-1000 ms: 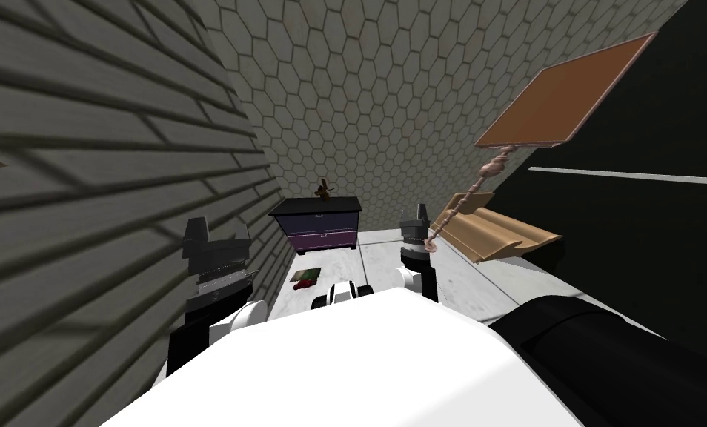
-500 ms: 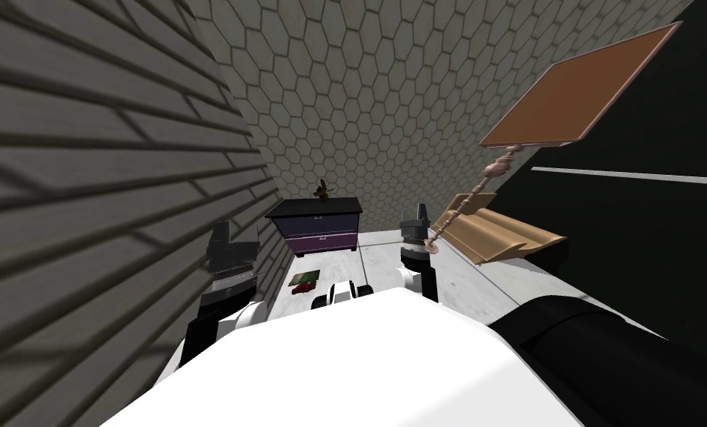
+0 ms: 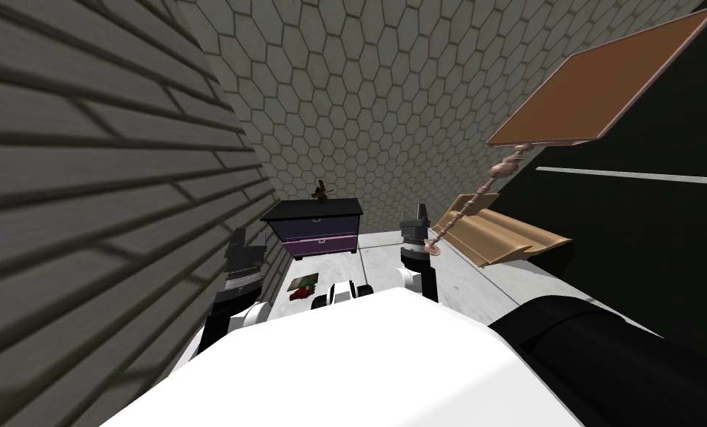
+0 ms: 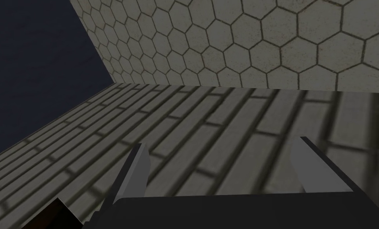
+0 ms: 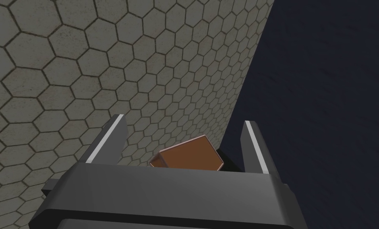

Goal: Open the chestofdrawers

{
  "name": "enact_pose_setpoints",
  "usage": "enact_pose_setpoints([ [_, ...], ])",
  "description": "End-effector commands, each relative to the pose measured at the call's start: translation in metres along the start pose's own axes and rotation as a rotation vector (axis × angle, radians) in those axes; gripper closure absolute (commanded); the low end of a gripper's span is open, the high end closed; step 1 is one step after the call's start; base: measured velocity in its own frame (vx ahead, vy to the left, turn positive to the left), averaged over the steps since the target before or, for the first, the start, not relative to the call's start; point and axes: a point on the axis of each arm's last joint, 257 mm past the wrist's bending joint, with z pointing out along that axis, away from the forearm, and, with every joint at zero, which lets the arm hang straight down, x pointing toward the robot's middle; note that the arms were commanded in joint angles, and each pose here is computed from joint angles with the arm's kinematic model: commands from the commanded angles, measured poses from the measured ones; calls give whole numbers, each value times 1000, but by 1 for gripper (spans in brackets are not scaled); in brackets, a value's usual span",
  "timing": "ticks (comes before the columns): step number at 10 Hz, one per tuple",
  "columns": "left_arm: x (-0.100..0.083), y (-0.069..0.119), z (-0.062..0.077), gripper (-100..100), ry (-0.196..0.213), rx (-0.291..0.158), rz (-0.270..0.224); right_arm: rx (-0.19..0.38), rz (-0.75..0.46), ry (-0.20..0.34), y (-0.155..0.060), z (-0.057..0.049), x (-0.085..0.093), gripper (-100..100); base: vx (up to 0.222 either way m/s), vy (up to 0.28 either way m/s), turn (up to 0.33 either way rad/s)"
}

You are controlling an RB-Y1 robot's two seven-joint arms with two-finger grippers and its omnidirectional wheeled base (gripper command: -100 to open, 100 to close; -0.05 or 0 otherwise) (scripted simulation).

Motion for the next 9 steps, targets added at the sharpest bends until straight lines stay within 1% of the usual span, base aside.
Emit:
enact_pose_setpoints([
  [1, 0, 19, -5, -100, 13, -21, 9, 0, 0, 0, 0, 0, 0, 0, 77, -3, -7],
  [2, 1, 30, -9, -100, 20, -32, 13, 0, 0, 0, 0, 0, 0, 0, 78, -6, -12],
  [3, 2, 35, -10, -100, 27, -28, 17, 0, 0, 0, 0, 0, 0, 0, 115, -7, -14],
  [4, 2, 43, -14, -100, 26, -46, 18, 0, 0, 0, 0, 0, 0, 0, 89, 4, -6],
  [5, 3, 49, -16, -100, 32, -45, 20, 0, 0, 0, 0, 0, 0, 0, 84, -2, -10],
  [6, 3, 55, -19, -100, 32, -60, 21, 0, 0, 0, 0, 0, 0, 0, 71, -4, -6],
  [7, 4, 61, -21, -100, 38, -57, 24, 0, 0, 0, 0, 0, 0, 0, 73, -14, -9],
  [8, 3, 68, -24, -100, 37, -74, 25, 0, 0, 0, 0, 0, 0, 0, 62, -4, -5],
  [9, 5, 73, -26, -100, 43, -70, 27, 0, 0, 0, 0, 0, 0, 0, 82, -1, -14],
])
